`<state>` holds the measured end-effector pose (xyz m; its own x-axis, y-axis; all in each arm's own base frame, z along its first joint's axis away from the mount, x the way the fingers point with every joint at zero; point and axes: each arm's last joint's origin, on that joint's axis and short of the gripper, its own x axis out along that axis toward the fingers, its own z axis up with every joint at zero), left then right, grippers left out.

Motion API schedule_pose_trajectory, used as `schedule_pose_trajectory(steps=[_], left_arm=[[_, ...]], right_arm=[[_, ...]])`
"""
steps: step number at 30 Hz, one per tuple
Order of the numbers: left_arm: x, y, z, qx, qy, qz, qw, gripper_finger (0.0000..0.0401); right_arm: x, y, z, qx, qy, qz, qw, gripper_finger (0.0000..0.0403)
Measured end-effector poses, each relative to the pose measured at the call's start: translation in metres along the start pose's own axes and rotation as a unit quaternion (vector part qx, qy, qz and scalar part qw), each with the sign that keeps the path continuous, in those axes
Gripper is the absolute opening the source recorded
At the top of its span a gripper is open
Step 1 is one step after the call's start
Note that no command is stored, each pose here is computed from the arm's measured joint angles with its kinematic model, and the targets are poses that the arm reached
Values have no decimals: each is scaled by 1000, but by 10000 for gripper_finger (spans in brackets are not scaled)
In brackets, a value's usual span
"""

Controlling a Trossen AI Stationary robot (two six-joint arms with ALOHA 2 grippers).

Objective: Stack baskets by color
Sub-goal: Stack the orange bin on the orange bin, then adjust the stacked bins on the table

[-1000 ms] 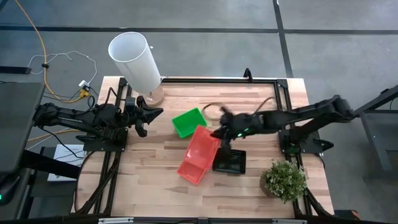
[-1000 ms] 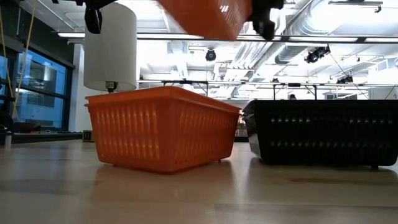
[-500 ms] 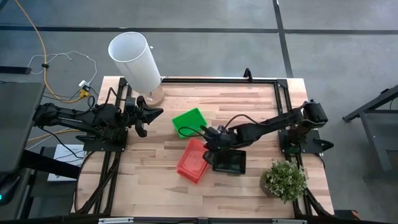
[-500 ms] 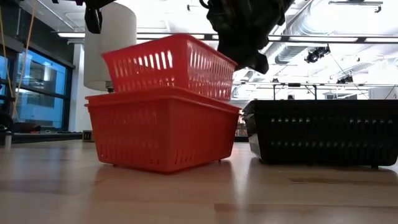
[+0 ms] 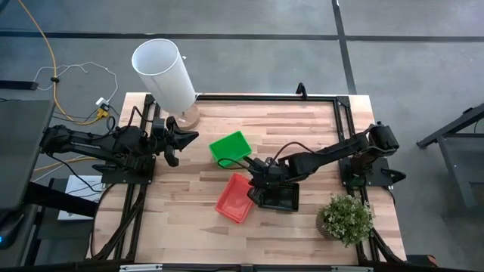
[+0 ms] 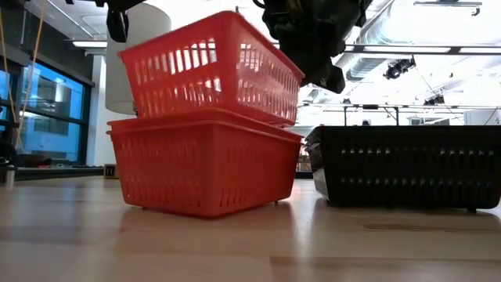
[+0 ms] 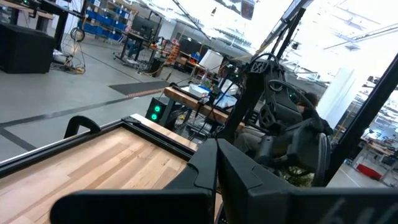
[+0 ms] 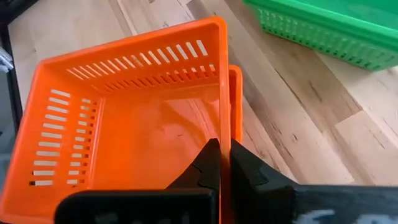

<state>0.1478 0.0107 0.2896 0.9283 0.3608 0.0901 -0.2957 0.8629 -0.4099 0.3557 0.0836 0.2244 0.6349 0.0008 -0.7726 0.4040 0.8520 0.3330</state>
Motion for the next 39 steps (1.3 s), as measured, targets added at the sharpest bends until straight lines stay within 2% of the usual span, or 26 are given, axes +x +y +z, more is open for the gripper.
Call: schedule_pose_trajectory(steps=[12, 26, 29, 33, 39], left_arm=[[0, 0, 0, -1, 1, -3, 1000, 0], [0, 0, 0, 0, 1, -3, 1000, 0], [0, 0, 0, 0, 1, -3, 1000, 0], [0, 0, 0, 0, 1, -2, 1000, 0], [0, 0, 0, 0, 1, -2, 1000, 0]], right_arm=[[19, 3, -11, 24, 5, -20, 999, 0], [19, 2, -11, -14, 4, -25, 1000, 8], [16, 2, -10, -16, 2, -22, 1000, 39], [5, 2, -7, -32, -3, -27, 999, 107], [-30, -10, -8, -80, 8, -96, 992, 207]])
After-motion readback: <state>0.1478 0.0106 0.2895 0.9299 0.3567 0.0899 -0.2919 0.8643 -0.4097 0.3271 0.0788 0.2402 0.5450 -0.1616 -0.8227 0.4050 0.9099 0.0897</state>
